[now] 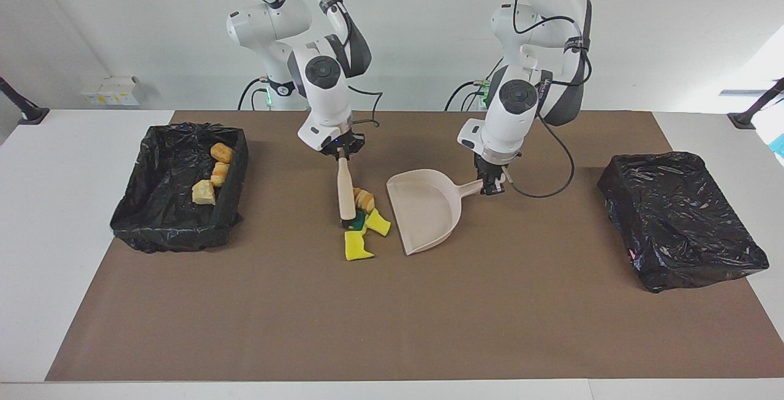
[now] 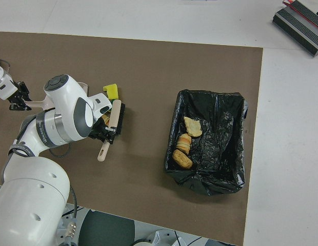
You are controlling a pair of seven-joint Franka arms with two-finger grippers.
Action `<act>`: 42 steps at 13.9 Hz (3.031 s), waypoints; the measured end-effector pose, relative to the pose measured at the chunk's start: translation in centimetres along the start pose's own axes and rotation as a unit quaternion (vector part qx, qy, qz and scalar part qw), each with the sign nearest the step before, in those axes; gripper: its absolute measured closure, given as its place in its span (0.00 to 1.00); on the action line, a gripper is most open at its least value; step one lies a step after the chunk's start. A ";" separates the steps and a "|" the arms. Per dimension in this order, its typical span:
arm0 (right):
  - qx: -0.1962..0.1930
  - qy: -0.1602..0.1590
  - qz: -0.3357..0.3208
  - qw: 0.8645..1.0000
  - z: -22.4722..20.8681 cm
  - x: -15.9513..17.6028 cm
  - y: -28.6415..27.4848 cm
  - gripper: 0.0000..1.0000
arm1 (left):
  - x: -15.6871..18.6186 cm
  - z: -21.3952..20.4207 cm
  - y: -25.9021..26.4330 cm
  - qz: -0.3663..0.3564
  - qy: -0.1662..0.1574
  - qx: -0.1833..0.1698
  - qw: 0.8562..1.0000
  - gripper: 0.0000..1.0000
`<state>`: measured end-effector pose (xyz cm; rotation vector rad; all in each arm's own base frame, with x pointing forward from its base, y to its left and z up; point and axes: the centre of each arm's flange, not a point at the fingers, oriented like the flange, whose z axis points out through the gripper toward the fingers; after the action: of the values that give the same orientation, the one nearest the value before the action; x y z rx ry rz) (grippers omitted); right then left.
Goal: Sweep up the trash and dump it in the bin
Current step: 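Sweep the sponges and roll into the dustpan with the right gripper, then push the remaining sponge into the dustpan with the right gripper's brush, then carry the dustpan to the farther-side bin with the left gripper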
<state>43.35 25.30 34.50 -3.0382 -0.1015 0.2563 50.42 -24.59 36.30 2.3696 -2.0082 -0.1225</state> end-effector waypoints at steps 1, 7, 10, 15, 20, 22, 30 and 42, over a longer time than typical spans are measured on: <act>0.018 -0.002 -0.001 1.000 0.1 -0.4 -1.5 0.74 | 0.0 0.0 0.0 0.000 0.000 0.000 1.000 0.68; 0.103 -0.017 0.009 0.995 -3.0 -1.6 -8.5 0.74 | -0.1 0.1 0.0 -0.001 0.000 -0.001 1.000 0.68; 0.060 -0.026 0.005 0.998 -5.1 -0.1 -5.7 0.74 | -0.2 0.1 -0.1 -0.002 0.000 0.000 1.000 0.68; -0.060 0.021 -0.007 0.998 -6.8 4.0 2.5 0.74 | -0.1 0.0 -0.2 -0.048 0.021 -0.011 0.999 0.68; -0.086 0.041 -0.081 0.992 -3.5 8.9 4.9 0.74 | 0.3 0.1 0.2 -0.135 0.020 -0.015 0.991 0.68; -0.087 0.033 -0.110 0.990 -1.4 9.5 3.1 0.74 | 0.5 0.2 0.4 -0.148 0.019 -0.016 0.989 0.68; 0.044 -0.002 -0.182 0.982 -0.6 5.8 -5.6 0.74 | 1.1 0.2 0.8 -0.139 0.019 -0.015 0.990 0.68; -0.024 -0.003 0.028 0.999 -9.4 0.6 -4.8 0.74 | -0.2 -1.3 -1.3 -0.127 0.055 0.011 0.990 0.68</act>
<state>45.29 29.34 44.09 -3.0916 -0.0233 0.2701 51.77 -24.22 37.46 2.5732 -1.6639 0.0239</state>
